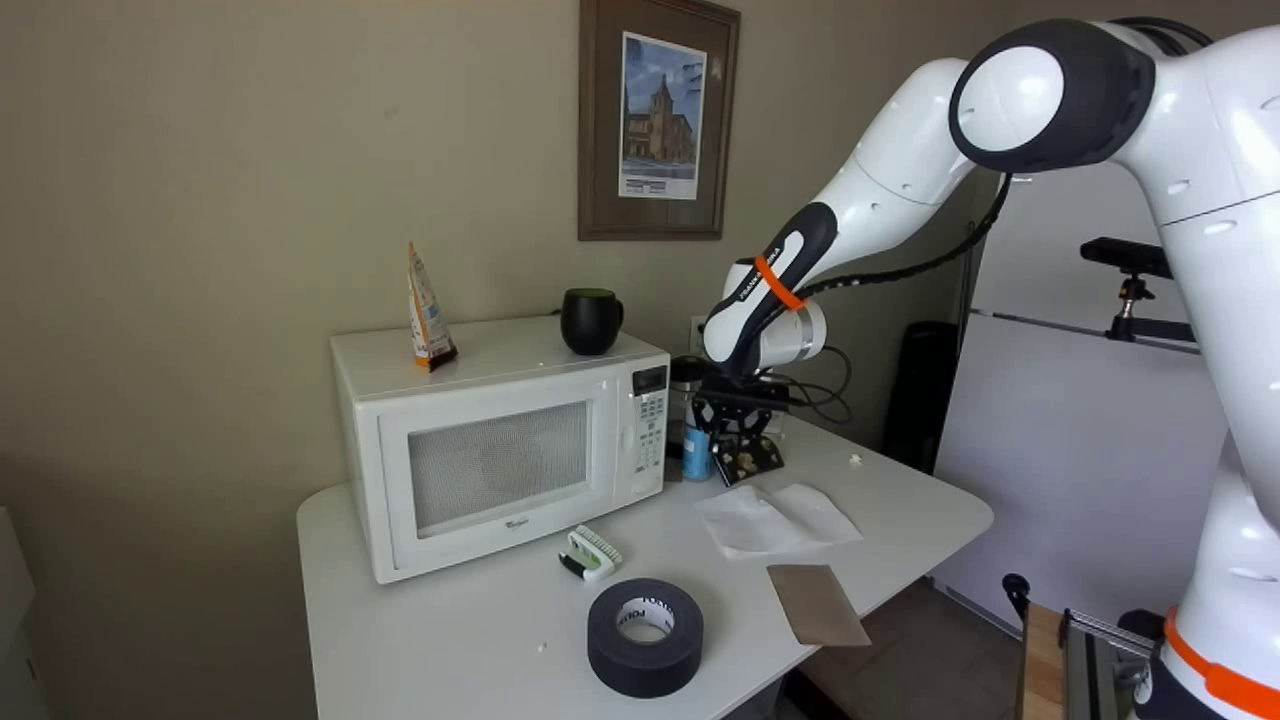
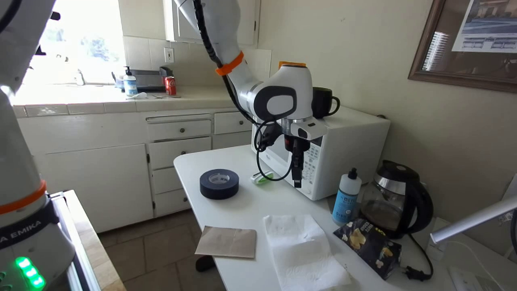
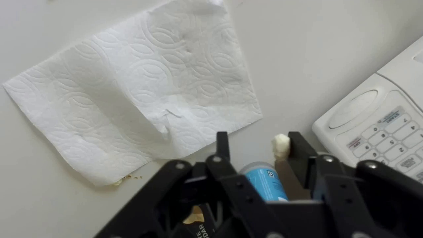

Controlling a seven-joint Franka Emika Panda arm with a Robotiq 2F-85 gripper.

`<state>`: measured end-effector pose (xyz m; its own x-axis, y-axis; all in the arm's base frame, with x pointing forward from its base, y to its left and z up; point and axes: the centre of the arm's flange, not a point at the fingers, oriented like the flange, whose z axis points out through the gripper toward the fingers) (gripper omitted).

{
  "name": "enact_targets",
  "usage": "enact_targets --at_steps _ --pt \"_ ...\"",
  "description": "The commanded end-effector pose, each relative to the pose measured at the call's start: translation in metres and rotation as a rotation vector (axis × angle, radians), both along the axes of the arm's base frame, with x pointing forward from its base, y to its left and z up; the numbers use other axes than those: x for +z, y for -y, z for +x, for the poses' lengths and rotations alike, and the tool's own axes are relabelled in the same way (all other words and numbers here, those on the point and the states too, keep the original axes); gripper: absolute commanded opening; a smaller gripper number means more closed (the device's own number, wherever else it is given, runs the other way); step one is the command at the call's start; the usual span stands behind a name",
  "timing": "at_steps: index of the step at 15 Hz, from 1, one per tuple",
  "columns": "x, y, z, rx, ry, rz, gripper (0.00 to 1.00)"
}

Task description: Move the black masking tape to the left

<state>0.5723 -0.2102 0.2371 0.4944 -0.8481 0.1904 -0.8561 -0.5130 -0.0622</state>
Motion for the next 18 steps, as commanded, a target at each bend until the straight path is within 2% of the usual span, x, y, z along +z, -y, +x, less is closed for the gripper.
enact_targets --at_steps 1,4,7,9,10,13,15,18 --pt "0.0 -0.002 -0.004 -0.06 -0.01 0.002 0.81" --pt "0.0 0.004 -0.009 -0.124 -0.021 -0.022 1.0" --pt "0.0 0.005 -0.015 -0.153 -0.039 -0.005 1.0" --pt "0.004 -0.015 -0.017 -0.081 -0.074 0.042 1.0" --pt "0.01 -0.037 -0.022 -0.006 -0.108 0.078 1.0" --pt "0.023 -0.104 -0.034 0.145 -0.19 0.101 1.0" --pt "0.037 -0.15 -0.049 0.26 -0.222 0.096 1.0" --pt "0.06 -0.197 -0.064 0.433 -0.247 0.016 1.0"
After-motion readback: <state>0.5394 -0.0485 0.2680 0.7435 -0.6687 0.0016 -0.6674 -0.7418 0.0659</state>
